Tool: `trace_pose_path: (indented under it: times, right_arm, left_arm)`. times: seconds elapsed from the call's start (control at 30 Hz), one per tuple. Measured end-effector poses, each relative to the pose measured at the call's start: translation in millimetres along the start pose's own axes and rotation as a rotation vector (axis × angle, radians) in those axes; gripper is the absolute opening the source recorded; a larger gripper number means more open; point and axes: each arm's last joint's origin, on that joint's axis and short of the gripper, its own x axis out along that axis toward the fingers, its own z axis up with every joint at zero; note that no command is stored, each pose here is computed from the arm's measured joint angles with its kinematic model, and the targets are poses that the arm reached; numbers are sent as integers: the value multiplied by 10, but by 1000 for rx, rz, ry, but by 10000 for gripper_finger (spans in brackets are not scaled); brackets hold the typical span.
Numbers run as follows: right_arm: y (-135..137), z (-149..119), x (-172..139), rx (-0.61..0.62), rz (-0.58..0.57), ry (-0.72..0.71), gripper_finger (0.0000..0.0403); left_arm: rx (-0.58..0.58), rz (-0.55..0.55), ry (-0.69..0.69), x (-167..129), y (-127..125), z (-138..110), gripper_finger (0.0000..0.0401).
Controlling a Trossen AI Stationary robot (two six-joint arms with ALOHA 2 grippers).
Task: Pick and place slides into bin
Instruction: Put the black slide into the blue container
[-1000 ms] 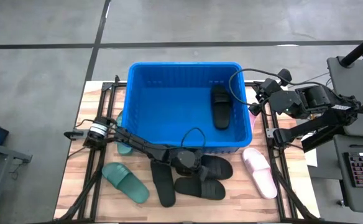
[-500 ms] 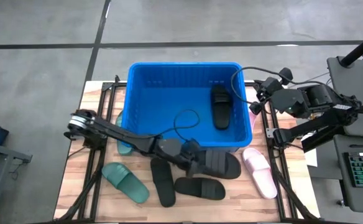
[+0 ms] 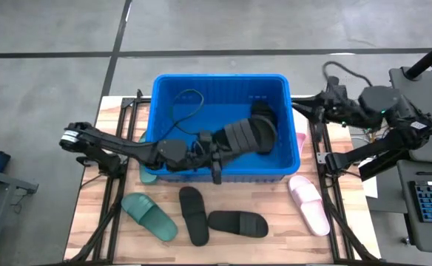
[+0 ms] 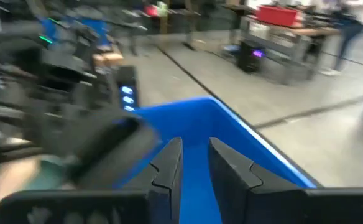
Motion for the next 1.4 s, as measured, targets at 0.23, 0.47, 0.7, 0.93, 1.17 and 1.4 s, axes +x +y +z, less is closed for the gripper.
trace_pose_path:
  times: [0.23,0.47,0.7,0.93,1.17,1.4]
  right_arm:
    - [50,126,-28,58,172,-7,139]
    - [215,103,218,22,292,87,211]
    - [366,57,663,-7,266,180,223]
    - [326,242,879,18,205,155,221]
    - [242,393,1092,28,136,178,221]
    - [283,457,1369,-17,124,212,221]
  left_arm:
    - [281,226,-94,-5,102,85,0]
    - [438,305,-89,51,223,121,0]
    - [691,320,-45,63,232,108,0]
    - [843,329,-32,62,225,138,0]
    - [975,390,-65,71,227,226,0]
    - [1028,402,-92,72,221,277,0]
